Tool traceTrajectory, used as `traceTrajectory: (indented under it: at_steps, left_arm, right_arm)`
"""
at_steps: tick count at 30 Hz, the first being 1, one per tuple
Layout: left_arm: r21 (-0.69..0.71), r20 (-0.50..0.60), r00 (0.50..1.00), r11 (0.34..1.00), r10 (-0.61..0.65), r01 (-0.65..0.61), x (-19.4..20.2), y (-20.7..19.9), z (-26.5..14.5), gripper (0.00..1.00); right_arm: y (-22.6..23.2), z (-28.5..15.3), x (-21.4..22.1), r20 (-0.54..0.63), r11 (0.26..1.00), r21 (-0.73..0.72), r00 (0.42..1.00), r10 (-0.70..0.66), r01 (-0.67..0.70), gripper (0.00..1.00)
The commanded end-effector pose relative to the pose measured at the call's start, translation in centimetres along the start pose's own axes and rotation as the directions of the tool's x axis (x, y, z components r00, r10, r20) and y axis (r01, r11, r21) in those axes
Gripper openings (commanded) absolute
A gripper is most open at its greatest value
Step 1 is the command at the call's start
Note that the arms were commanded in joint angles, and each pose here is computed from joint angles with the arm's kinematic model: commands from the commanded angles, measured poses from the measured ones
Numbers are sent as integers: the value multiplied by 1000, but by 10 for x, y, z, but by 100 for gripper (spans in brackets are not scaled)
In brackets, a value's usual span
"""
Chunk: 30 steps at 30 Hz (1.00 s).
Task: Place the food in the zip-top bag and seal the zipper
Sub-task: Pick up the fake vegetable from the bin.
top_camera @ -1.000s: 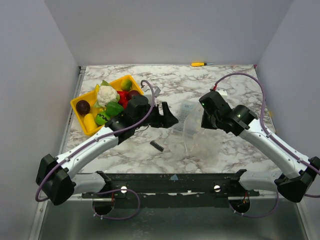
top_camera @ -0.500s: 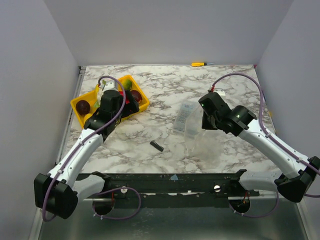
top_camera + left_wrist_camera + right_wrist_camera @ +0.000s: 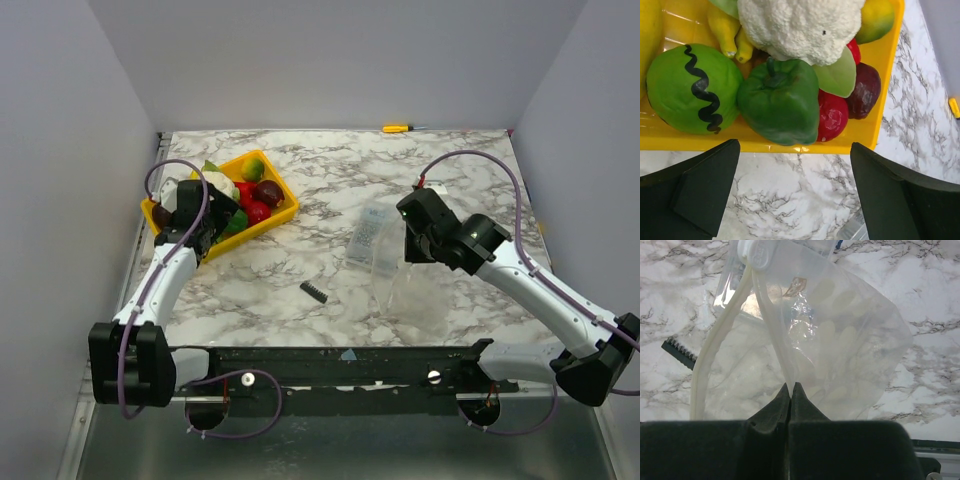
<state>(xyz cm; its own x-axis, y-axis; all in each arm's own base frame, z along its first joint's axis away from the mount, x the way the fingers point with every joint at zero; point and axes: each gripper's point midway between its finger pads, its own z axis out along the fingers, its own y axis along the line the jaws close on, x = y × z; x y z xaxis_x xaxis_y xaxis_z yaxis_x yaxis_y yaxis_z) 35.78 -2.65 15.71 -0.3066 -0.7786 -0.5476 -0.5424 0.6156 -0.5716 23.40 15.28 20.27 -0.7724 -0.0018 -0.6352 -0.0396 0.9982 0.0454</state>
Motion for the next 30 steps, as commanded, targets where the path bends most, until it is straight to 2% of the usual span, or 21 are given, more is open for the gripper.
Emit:
traceTrajectory:
  at_steps: [1, 15, 17, 19, 21, 23, 27, 30]
  left_arm:
    - [-10, -48, 983, 984, -179, 179, 7, 5, 16, 94]
    - [51, -28, 961, 960, -275, 276, 14, 6, 55, 92]
    - [47, -9, 963, 962, -269, 269, 11, 7, 58, 86]
    - [46, 10, 965, 964, -261, 261, 9, 9, 59, 75]
    - [64, 21, 968, 966, -252, 250, 7, 8, 57, 60]
    - [97, 36, 971, 967, -238, 234, 3, 4, 53, 51]
    - [152, 62, 977, 970, -204, 193, -5, -3, 34, 36]
    - [202, 31, 987, 968, -160, 151, -2, -10, 13, 31]
  right_arm:
    - [1, -3, -2, 18, 1000, -18, 1000, -2, 2, 0]
    - [6, -6, -5, 15, 999, -34, 1000, 19, -19, 0]
    - [10, -5, -4, 9, 998, -52, 1000, 25, -24, 0]
    - [11, -4, -3, -3, 998, -53, 1000, 23, -24, 0]
    - [11, -2, -1, -10, 999, -47, 1000, 23, -23, 0]
    - [9, -1, 0, -9, 999, -39, 1000, 21, -22, 0]
    - [5, 0, -1, 2, 1000, -21, 1000, 19, -19, 0]
    - [3, -1, -2, 15, 1000, -13, 1000, 15, -14, 0]
